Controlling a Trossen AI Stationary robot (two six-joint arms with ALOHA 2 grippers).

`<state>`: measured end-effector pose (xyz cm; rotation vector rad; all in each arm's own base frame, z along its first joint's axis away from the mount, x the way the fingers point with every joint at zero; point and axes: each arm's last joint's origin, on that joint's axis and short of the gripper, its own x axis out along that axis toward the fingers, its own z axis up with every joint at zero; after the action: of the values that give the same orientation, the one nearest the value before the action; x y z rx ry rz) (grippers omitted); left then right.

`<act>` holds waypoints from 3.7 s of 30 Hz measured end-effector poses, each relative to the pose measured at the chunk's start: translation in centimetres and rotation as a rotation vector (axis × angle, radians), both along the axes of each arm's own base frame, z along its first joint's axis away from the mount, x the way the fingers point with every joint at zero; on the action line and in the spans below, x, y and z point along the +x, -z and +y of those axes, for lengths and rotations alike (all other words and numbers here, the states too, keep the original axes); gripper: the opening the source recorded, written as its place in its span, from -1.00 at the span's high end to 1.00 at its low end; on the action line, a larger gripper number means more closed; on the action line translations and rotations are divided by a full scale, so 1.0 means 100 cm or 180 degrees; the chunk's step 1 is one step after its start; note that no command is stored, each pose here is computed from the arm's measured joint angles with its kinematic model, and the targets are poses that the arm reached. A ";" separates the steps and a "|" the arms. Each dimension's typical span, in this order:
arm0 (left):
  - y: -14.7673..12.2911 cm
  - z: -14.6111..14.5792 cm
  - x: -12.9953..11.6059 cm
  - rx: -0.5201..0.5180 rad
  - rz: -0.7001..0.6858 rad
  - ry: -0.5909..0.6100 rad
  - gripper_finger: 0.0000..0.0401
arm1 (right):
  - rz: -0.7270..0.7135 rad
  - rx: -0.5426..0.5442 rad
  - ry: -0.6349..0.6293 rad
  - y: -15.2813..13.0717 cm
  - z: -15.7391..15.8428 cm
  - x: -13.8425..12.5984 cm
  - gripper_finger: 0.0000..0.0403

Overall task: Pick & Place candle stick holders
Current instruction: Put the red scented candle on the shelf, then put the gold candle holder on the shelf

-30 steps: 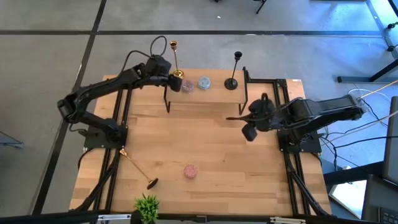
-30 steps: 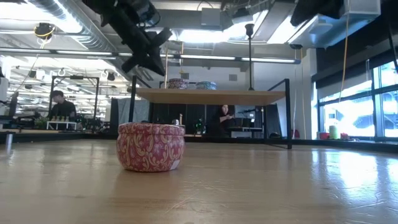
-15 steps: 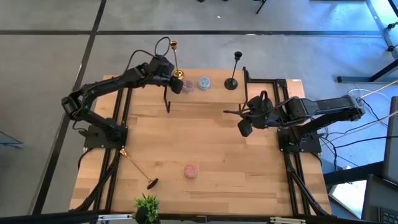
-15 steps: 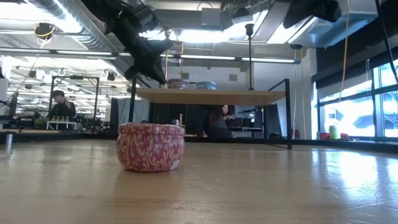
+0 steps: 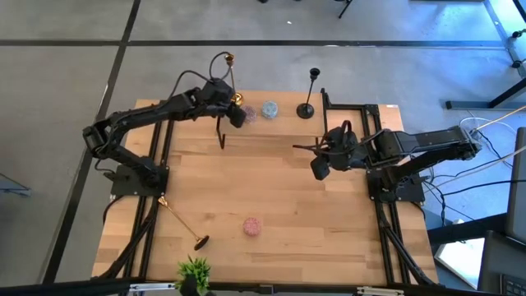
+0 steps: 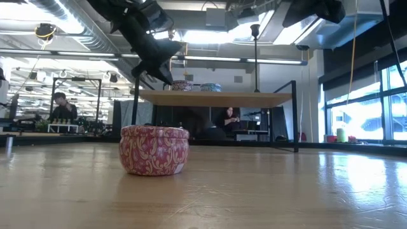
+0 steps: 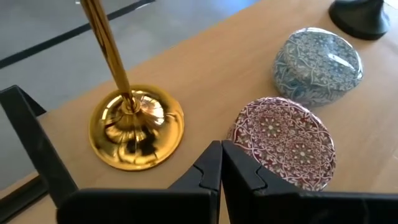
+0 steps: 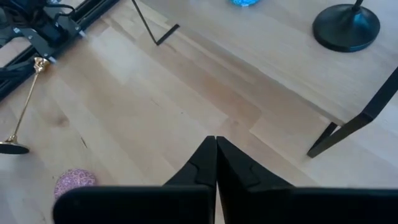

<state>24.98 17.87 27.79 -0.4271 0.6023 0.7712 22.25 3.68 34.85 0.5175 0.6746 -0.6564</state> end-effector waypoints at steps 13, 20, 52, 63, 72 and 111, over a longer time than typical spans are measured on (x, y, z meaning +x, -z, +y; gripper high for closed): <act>-0.001 -0.023 0.014 0.0368 0.0209 -0.0194 0.99 | -0.0019 0.0021 -0.0037 0.000 0.002 0.000 0.98; -0.001 -0.028 0.017 0.0431 0.0240 -0.0204 0.99 | -0.0036 0.0032 -0.0033 -0.001 0.002 0.000 0.98; -0.003 -0.036 0.024 0.0203 0.0010 0.0258 0.99 | -0.0148 -0.0010 -0.0021 -0.002 0.010 0.000 0.98; -0.005 -0.029 0.019 0.0527 0.0162 -0.0195 0.99 | -0.0144 -0.0039 -0.0018 -0.002 0.010 0.000 0.98; 0.004 -0.022 0.022 0.0480 0.0246 -0.0223 0.99 | -0.0126 -0.0064 -0.0026 -0.002 0.010 -0.001 0.98; -0.068 -0.089 -0.019 0.0249 -0.0772 0.0286 0.99 | -0.0120 0.0226 -0.0289 -0.002 0.014 0.001 0.98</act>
<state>23.03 9.02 34.56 -0.4115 0.3609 0.6433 22.40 5.09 35.08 0.5601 0.6837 -0.5379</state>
